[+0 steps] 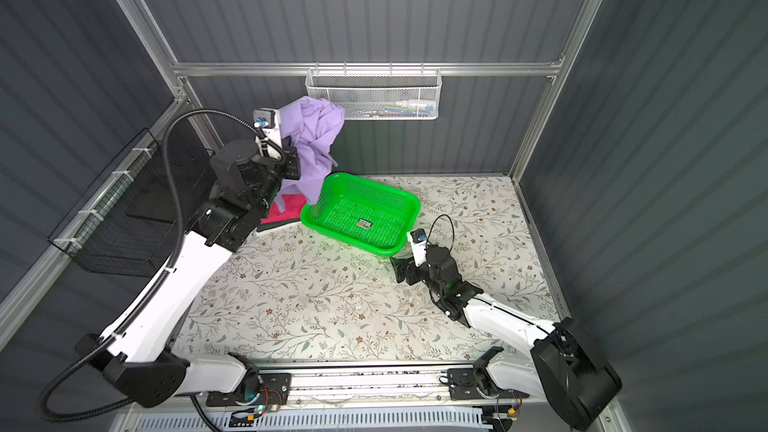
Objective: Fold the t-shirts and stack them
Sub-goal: 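Lift the shirt out with left gripper while right grasps basket rim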
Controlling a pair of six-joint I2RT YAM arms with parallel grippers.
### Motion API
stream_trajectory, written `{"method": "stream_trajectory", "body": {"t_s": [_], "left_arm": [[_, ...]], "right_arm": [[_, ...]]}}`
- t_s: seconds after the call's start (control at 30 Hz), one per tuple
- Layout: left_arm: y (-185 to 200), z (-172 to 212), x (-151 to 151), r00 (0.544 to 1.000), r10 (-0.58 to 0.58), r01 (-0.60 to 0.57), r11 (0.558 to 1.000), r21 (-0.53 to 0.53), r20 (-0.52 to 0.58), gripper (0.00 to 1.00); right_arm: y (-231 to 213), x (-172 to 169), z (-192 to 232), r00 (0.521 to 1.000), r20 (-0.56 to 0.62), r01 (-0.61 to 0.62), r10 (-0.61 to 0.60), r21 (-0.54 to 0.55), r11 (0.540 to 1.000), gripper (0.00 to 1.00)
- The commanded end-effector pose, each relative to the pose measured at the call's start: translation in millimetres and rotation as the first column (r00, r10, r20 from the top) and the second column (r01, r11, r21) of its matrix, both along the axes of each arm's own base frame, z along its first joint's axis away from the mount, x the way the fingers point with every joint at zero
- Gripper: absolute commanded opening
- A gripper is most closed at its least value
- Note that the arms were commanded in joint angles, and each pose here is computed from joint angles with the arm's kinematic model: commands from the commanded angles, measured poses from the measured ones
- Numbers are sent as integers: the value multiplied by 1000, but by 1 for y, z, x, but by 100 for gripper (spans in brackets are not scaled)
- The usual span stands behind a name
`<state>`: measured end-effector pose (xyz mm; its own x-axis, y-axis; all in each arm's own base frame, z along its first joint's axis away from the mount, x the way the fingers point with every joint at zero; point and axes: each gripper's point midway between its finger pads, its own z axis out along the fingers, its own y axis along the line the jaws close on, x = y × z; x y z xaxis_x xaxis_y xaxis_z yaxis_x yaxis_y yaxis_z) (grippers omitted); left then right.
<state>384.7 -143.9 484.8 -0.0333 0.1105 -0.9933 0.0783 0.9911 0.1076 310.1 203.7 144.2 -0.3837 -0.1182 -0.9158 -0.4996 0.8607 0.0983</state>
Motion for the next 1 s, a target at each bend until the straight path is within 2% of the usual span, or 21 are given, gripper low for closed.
{"method": "stream_trajectory", "body": {"t_s": [0.0, 0.1, 0.2, 0.3, 0.43, 0.57, 0.7, 0.83, 0.97], "left_arm": [[24, -58, -8, 984, 124, -110, 987, 114, -129, 0], [45, -115, -24, 954, 205, -172, 972, 163, -217, 0], [62, -154, -43, 931, 247, -211, 965, 155, -268, 0], [80, -192, -62, 887, 314, -280, 949, 147, -337, 0], [104, -252, -85, 775, 425, -391, 904, 172, -468, 0], [98, -314, -102, 680, 386, -423, 901, 97, -624, 0], [99, -344, -114, 661, 360, -455, 890, 30, -658, 0], [123, -357, -128, 606, 437, -532, 844, 69, -665, 0], [124, -373, -141, 591, 382, -530, 848, 16, -710, 0]], "right_arm": [[5, 1, 9, 1000, -9, -19, 19, 8, 1000, 99], [8, 5, 10, 999, -34, -4, 5, 23, 1000, 99], [21, 11, 18, 999, -43, -19, 21, 47, 999, 97], [47, 30, 33, 991, -125, -36, 41, 36, 999, 95], [91, 62, 46, 978, -210, -2, -3, -28, 1000, 88], [141, 92, 51, 959, -280, 31, -34, -12, 999, 84], [183, 113, 45, 955, -289, 51, -59, -34, 998, 80], [223, 122, 24, 951, -306, 16, -39, -78, 997, 79], [264, 123, 9, 937, -350, -41, 16, -65, 997, 78]]}}
